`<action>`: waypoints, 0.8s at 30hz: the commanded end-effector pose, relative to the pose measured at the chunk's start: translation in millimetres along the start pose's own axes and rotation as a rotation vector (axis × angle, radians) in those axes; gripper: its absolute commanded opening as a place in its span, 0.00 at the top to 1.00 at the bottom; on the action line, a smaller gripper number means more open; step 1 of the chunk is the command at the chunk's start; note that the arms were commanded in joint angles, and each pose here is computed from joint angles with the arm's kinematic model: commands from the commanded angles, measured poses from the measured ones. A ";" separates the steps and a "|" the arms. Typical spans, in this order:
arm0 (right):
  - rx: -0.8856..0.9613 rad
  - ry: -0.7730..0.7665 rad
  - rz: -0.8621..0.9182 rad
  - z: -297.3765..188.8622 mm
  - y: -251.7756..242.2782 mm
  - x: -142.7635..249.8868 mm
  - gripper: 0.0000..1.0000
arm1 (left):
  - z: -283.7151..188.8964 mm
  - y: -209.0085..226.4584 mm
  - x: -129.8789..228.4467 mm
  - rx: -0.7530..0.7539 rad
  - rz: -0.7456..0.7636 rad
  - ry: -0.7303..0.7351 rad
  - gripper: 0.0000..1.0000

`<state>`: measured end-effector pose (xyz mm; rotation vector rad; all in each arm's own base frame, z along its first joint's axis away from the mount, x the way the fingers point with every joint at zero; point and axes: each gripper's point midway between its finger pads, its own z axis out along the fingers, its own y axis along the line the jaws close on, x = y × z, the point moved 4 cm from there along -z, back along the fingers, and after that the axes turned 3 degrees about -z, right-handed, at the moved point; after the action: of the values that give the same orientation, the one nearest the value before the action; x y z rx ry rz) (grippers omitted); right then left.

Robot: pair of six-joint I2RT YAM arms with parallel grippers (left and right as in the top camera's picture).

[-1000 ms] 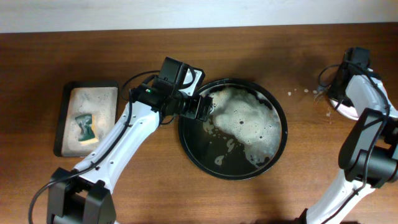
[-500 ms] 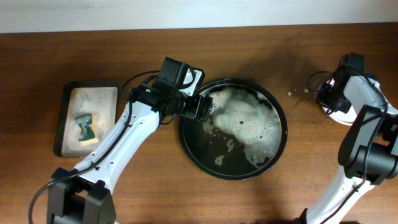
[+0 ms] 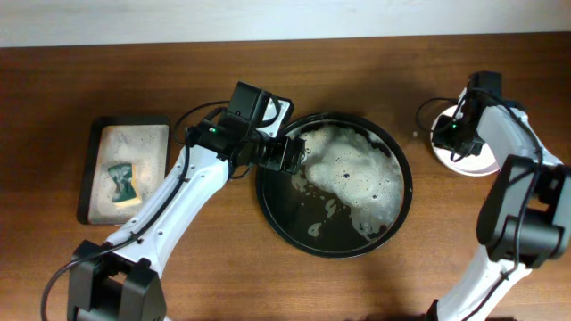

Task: Clean dirty plates on tray and stack at the side

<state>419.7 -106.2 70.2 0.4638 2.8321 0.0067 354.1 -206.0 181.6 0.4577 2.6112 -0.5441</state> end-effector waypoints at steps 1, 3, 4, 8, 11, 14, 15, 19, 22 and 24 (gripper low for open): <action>-0.046 -0.257 -0.019 -108.6 14.9 -23.2 0.49 | -4.5 -3.1 -3.8 0.005 0.005 -0.017 0.00; -0.144 -0.386 -0.061 -178.1 35.8 -15.3 0.38 | -4.5 -3.1 -3.8 0.005 0.005 -0.017 0.00; -0.190 -0.420 -0.082 -200.0 44.9 -8.2 0.28 | -4.5 -3.1 -3.8 0.005 0.005 -0.017 0.00; -0.423 -0.482 -0.205 -273.8 94.9 40.3 0.01 | -4.5 -3.1 -3.8 0.005 0.005 -0.017 0.00; -0.473 -0.422 -0.272 -284.9 115.4 72.3 0.01 | -4.5 -3.1 -3.8 0.005 0.005 -0.017 0.00; -0.469 -0.283 -0.283 -273.3 118.7 98.1 0.01 | -4.5 -3.1 -3.8 0.005 0.005 -0.017 0.00; -0.439 -0.264 -0.273 -269.8 113.8 100.3 0.01 | -4.5 -3.2 -3.9 0.005 0.005 -0.017 0.00; -0.427 -0.383 -0.416 -282.3 114.0 90.7 0.01 | -4.5 -3.1 -3.8 0.005 0.005 -0.017 0.00; -0.415 -0.532 -0.533 -314.1 111.1 96.8 0.01 | -4.5 -3.1 -3.8 0.005 0.005 -0.017 0.00; -0.411 -0.613 -0.594 -336.7 107.4 110.1 0.01 | -4.5 -3.1 -3.8 0.005 0.005 -0.017 0.00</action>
<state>287.7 42.3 345.5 -0.2813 2.2919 0.3427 354.1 -206.0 181.6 0.4577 2.6112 -0.5441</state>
